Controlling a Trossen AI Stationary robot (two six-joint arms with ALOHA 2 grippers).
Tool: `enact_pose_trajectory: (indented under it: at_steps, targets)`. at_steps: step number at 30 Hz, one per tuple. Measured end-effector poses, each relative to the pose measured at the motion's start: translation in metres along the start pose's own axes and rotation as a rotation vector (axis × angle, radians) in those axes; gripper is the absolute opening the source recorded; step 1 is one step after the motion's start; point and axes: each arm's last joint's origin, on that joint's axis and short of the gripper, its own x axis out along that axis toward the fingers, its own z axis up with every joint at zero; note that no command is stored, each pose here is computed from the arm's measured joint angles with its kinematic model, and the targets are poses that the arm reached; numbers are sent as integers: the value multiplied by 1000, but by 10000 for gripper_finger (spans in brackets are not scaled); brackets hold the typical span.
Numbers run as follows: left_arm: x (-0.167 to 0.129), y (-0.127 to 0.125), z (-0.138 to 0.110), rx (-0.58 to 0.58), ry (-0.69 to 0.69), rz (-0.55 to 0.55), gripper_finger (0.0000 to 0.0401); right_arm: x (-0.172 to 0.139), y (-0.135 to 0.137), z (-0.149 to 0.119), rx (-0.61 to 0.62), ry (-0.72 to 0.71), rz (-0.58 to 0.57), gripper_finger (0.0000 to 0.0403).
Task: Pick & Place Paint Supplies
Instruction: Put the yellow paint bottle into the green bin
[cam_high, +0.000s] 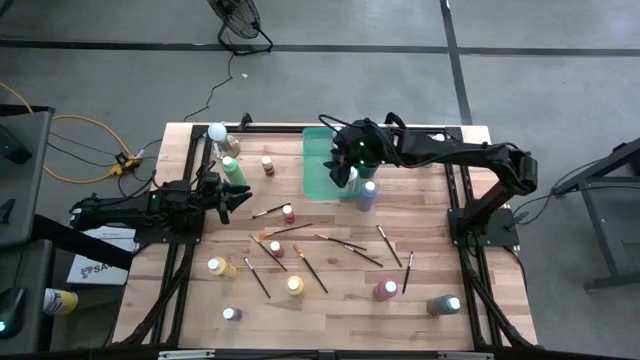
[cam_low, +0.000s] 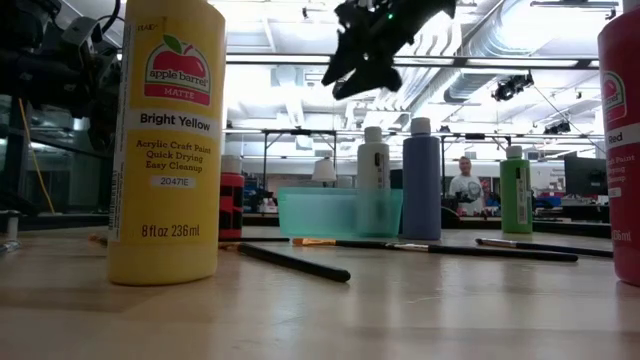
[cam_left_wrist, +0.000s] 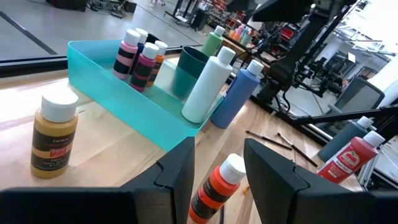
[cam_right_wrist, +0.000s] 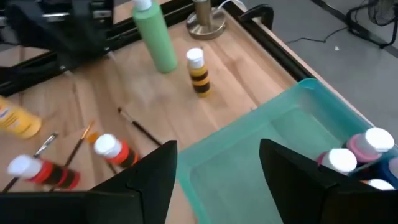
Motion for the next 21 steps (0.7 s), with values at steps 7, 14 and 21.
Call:
enact_pose_trajectory:
  at_steps: [7, 14, 21]
  targets:
    - [0, 0, 0, 0, 0, 0, 136, -34, 26, -10, -11, 70, 52, 223]
    - [0, 0, 0, 0, 0, 0, 136, -38, 40, -46, -34, -21, 148, 223]
    - [0, 0, 0, 0, 0, 0, 136, -46, 40, -94, 25, -205, 312, 223]
